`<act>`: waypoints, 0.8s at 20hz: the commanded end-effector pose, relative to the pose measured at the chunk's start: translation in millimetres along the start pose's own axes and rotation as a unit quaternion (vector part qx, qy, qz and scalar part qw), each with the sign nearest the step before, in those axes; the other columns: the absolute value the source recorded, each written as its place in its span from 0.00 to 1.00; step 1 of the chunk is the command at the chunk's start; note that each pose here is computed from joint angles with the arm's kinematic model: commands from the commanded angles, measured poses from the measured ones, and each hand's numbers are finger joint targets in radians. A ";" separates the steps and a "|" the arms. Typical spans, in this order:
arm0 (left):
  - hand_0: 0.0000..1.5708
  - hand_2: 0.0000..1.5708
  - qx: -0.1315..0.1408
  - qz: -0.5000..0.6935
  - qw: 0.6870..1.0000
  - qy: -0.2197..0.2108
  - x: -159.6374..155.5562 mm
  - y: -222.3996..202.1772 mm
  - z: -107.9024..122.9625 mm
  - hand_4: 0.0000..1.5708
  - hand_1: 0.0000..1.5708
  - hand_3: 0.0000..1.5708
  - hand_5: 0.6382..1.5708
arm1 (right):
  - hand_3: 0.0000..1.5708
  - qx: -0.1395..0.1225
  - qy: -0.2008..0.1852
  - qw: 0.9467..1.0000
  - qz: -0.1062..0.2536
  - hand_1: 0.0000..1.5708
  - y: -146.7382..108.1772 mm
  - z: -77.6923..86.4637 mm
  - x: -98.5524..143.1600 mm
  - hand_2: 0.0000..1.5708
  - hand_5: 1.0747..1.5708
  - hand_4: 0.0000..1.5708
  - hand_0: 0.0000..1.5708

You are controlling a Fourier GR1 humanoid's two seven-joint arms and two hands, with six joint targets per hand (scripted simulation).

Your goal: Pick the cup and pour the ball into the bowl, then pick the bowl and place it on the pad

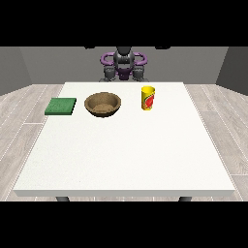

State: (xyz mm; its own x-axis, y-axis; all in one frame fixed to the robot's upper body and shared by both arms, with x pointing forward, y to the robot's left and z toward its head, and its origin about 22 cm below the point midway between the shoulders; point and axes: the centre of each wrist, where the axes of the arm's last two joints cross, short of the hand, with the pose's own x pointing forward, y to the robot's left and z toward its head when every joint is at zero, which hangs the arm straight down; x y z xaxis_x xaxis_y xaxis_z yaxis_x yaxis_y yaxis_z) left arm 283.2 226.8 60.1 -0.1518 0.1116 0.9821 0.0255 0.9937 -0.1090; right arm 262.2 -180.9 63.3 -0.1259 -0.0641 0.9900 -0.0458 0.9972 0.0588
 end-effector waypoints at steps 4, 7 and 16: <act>0.00 0.00 0.009 0.035 0.998 -0.057 36.8 2.0 -40.1 0.00 0.00 0.00 1.00 | 0.29 0.014 -0.055 0.998 -0.034 0.00 58.0 -4.3 48.7 0.21 0.99 0.53 0.00; 0.00 0.00 0.013 0.011 0.998 -0.060 44.3 -8.4 -50.5 0.00 0.00 0.00 0.99 | 0.33 0.022 -0.058 0.998 -0.015 0.00 52.9 -8.1 52.9 0.24 0.99 0.52 0.00; 0.00 0.00 -0.007 0.002 0.989 -0.147 -0.4 -21.1 -45.7 0.00 0.00 0.00 0.98 | 0.45 -0.006 -0.151 0.988 0.024 0.00 31.1 -51.8 67.8 0.28 1.00 0.45 0.00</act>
State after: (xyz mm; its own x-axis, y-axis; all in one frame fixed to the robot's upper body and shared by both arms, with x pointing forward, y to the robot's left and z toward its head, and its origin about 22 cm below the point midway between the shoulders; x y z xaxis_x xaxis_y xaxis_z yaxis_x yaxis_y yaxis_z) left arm 327.2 220.6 82.9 -0.3776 0.1264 0.9173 0.0473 0.9920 -0.1172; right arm 290.3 -138.0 131.0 -0.3570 -0.0468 0.9329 -0.0385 0.9986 0.0354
